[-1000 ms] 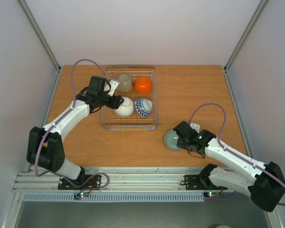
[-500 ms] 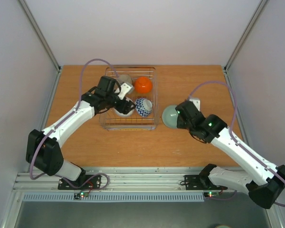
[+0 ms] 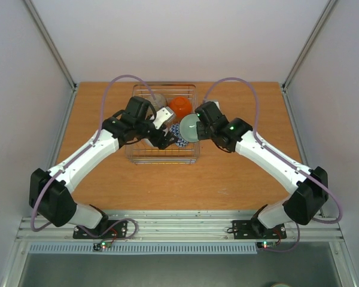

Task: Load the bowls into the dish rack

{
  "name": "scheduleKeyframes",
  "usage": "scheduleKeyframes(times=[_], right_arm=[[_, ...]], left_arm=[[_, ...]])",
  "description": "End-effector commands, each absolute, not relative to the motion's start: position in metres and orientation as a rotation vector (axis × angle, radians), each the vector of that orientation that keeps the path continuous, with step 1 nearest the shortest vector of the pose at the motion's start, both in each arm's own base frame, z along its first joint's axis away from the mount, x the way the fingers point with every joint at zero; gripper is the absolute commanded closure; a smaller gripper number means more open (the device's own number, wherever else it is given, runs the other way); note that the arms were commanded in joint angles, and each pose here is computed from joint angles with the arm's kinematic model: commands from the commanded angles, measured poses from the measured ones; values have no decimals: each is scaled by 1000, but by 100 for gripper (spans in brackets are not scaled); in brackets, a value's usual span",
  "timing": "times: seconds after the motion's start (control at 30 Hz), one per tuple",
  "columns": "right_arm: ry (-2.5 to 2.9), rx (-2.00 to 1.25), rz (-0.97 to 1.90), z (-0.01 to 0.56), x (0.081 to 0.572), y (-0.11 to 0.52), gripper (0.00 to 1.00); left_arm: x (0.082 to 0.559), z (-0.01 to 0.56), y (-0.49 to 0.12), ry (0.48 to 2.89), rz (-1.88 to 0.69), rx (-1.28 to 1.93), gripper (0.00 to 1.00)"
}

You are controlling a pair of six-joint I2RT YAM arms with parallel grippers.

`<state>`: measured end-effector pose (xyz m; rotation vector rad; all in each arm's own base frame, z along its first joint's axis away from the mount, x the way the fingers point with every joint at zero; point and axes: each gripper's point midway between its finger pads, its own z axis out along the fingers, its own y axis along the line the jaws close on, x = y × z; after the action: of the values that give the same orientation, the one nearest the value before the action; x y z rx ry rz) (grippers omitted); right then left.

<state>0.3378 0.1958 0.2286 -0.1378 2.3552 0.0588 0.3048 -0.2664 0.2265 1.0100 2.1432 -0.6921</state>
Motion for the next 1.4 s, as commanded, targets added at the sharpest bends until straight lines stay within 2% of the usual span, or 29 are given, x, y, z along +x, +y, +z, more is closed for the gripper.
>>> scheduleKeyframes(times=[0.0, 0.3, 0.53, 0.57, 0.63, 0.67, 0.7, 0.77, 1.03, 1.1, 1.13, 1.2, 1.23, 1.27, 1.33, 1.37], right_arm=[[2225, -174, 193, 273, 352, 227, 99], [2189, -289, 217, 282, 337, 263, 99], [2173, -312, 220, 287, 324, 268, 99], [2173, -313, 217, 286, 323, 268, 99], [2169, -312, 216, 286, 320, 268, 99], [2169, -311, 215, 286, 319, 267, 99], [2168, -310, 215, 286, 318, 267, 99], [2169, -308, 209, 284, 318, 266, 99], [2171, -307, 176, 279, 322, 266, 98], [2158, -293, 164, 284, 322, 262, 91], [2148, -289, 163, 287, 322, 260, 83], [2124, -303, 186, 293, 319, 259, 58], [2103, -323, 221, 298, 318, 260, 42], [2093, -337, 263, 299, 316, 262, 33], [2076, -358, 355, 301, 312, 263, 20], [2078, -362, 402, 299, 311, 262, 17]], left_arm=[[306, 237, -268, 2097, -686, 1013, 20], [321, 226, -262, 2109, -598, 969, 20], [325, 219, -260, 2122, -566, 962, 21], [325, 219, -260, 2121, -568, 965, 25], [325, 216, -261, 2124, -573, 973, 43], [325, 215, -261, 2125, -575, 978, 63], [325, 214, -262, 2128, -576, 979, 77], [326, 212, -262, 2134, -573, 978, 97], [326, 208, -262, 2139, -567, 985, 99], [323, 210, -264, 2119, -587, 990, 100], [322, 210, -264, 2109, -598, 994, 99], [319, 209, -266, 2097, -615, 1009, 100], [317, 208, -267, 2097, -626, 1021, 100], [314, 207, -268, 2095, -649, 1034, 100], [304, 209, -273, 2072, -720, 1074, 100], [299, 211, -275, 2062, -756, 1095, 100]])
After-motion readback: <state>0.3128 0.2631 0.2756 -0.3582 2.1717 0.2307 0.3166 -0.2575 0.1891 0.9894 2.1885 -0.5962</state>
